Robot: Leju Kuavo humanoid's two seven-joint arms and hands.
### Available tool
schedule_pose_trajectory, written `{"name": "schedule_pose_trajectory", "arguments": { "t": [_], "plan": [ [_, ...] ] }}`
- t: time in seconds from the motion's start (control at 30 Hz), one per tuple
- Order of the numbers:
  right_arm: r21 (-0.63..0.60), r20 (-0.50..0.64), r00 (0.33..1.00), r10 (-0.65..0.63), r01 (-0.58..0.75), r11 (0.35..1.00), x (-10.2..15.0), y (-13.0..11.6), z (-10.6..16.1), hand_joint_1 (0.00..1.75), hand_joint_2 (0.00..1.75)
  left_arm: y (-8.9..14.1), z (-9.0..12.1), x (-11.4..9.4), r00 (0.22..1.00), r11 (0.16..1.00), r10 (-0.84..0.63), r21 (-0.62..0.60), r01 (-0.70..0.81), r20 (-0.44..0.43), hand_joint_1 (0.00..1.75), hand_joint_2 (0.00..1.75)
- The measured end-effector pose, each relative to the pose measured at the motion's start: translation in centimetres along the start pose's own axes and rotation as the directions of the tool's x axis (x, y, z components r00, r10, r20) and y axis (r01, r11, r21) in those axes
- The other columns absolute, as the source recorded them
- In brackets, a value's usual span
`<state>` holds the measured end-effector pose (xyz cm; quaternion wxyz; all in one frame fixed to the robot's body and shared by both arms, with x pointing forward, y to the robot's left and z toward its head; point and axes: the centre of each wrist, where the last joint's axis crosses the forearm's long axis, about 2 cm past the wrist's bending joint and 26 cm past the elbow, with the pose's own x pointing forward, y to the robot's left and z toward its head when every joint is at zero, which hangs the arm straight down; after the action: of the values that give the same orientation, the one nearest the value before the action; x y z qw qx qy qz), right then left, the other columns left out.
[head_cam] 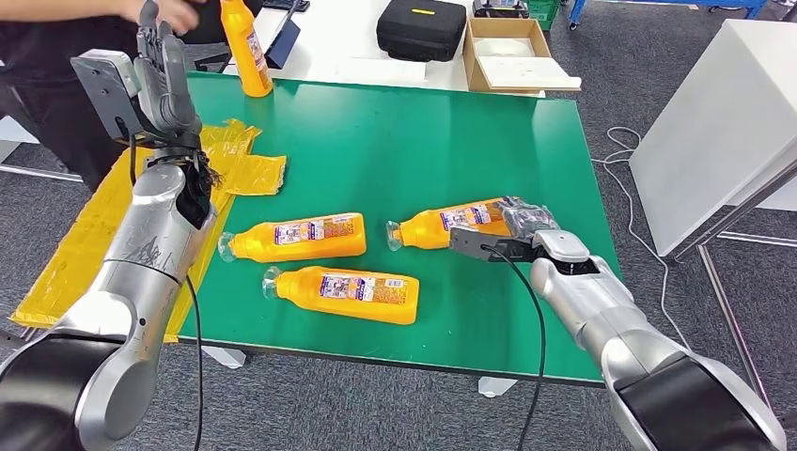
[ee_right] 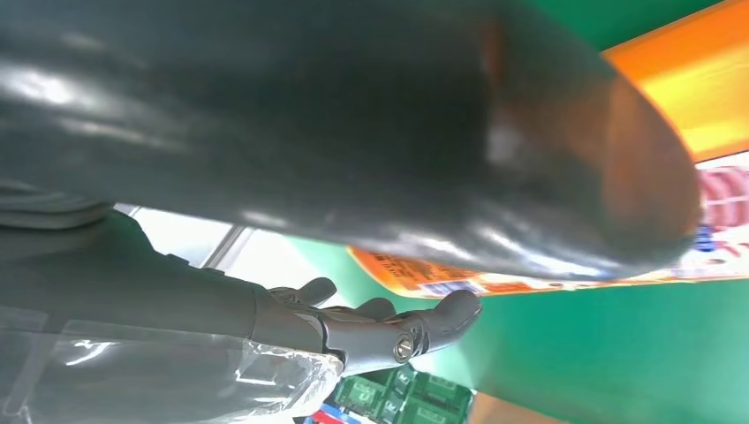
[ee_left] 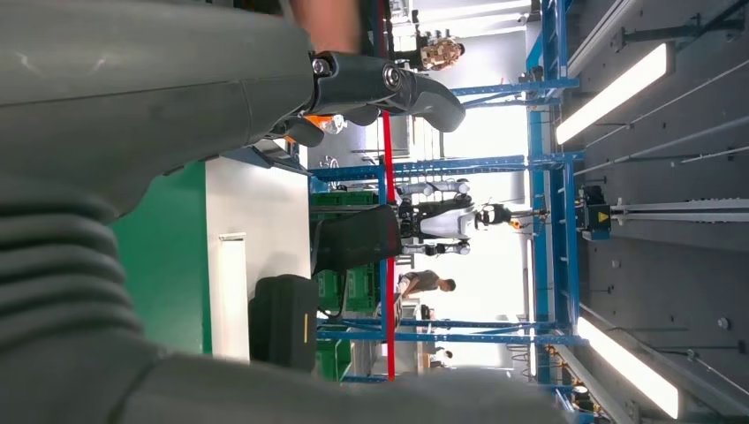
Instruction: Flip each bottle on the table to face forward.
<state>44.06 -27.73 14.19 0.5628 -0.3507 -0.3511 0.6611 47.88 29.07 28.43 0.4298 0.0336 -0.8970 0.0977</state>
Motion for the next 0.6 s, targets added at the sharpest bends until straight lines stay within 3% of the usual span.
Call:
{"name": "schedule_pose_trajectory", "arguments": {
  "t": [0.03,0.6],
  "plan": [
    [-0.001,-0.003,1.000,0.007,-0.007,1.000,-0.1,0.0,0.0,0.00,1.75,0.0,0.0,0.0,1.000,1.000,0.000,-0.001,0.000,0.000,0.00,0.00],
    [0.019,-0.008,0.997,0.079,-0.079,0.997,-1.4,-1.9,0.1,0.00,1.75,-0.2,-0.1,0.1,1.000,1.000,0.013,-0.014,-0.013,0.001,0.00,0.00]
  ]
}}
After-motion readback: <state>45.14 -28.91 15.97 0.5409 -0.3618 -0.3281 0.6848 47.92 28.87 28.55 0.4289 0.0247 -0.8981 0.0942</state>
